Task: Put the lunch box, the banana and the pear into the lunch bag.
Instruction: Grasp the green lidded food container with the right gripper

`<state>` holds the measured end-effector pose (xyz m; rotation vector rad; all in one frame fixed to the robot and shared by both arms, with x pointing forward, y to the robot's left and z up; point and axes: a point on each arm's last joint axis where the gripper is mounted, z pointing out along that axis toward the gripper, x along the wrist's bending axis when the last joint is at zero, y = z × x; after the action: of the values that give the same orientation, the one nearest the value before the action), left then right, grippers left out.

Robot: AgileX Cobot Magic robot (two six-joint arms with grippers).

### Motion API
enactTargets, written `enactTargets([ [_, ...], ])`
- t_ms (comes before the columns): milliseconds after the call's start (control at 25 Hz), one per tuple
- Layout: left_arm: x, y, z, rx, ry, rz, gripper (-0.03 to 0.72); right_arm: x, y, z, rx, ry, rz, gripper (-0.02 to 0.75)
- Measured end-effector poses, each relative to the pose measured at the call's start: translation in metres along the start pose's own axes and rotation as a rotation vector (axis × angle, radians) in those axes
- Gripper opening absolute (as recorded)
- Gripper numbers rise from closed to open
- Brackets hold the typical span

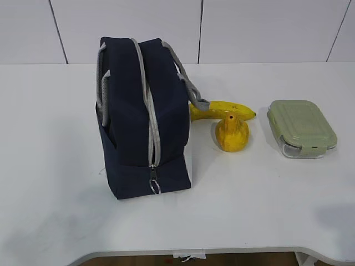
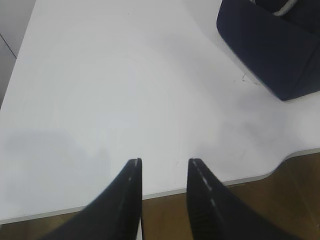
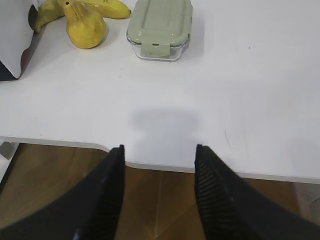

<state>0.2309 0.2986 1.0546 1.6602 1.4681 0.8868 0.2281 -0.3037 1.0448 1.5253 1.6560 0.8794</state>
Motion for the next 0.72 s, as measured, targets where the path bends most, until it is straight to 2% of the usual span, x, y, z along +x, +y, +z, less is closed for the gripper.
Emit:
enactTargets([
  [720, 0.0000, 0.0000, 0.0000, 0.000, 0.000, 0.000, 0.234, 0.0000, 0.0000, 0.0000, 0.000, 0.000, 0.000, 0.350],
])
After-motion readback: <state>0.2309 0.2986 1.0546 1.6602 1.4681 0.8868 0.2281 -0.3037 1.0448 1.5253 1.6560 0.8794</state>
